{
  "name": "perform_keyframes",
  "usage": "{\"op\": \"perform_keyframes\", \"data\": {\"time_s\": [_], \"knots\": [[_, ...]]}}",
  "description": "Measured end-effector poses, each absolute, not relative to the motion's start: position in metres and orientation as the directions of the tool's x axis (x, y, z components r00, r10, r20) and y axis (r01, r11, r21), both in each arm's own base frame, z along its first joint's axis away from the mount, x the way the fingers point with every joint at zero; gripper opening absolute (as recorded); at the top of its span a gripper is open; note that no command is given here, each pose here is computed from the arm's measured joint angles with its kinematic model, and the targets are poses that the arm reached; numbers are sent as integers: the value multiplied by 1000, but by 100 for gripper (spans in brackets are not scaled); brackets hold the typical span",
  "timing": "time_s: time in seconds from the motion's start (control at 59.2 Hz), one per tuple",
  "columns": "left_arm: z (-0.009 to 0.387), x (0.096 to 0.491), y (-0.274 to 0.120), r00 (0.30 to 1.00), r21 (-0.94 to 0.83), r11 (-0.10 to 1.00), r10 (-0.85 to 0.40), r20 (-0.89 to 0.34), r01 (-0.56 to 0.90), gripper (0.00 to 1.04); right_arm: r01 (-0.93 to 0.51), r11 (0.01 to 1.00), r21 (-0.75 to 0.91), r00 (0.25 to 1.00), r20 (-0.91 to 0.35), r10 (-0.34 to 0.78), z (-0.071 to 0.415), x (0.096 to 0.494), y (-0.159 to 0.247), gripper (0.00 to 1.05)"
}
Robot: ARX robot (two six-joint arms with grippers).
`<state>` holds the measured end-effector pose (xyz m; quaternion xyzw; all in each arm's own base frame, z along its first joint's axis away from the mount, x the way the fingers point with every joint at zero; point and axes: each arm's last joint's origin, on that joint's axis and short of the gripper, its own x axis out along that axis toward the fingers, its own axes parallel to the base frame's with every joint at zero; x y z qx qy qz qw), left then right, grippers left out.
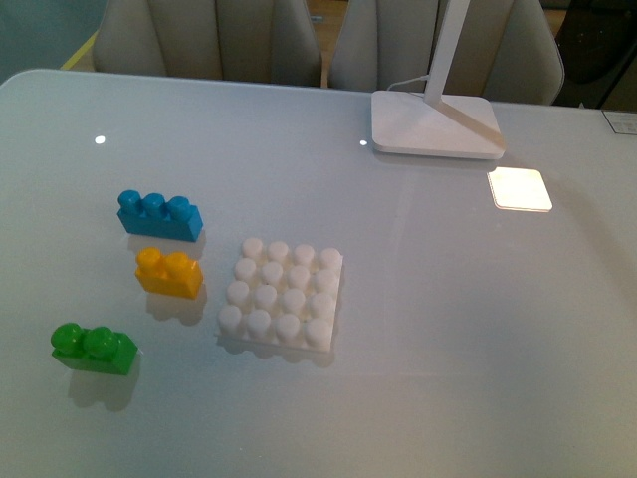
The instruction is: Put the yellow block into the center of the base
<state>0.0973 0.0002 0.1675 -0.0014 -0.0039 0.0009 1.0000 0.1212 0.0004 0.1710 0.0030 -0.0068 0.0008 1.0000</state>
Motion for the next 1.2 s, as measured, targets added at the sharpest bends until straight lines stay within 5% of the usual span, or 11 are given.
{"op": "perform_keyframes", "data": {"time_s": [0.928,1.198], "knots": [[167,97,0,1000,-3,1000,2,7,-2,97,-2,1000,6,1000,9,2,168,97,0,2],[167,97,0,1000,-3,1000,2,7,-2,97,-2,1000,4,1000,10,2,168,97,0,48]]}}
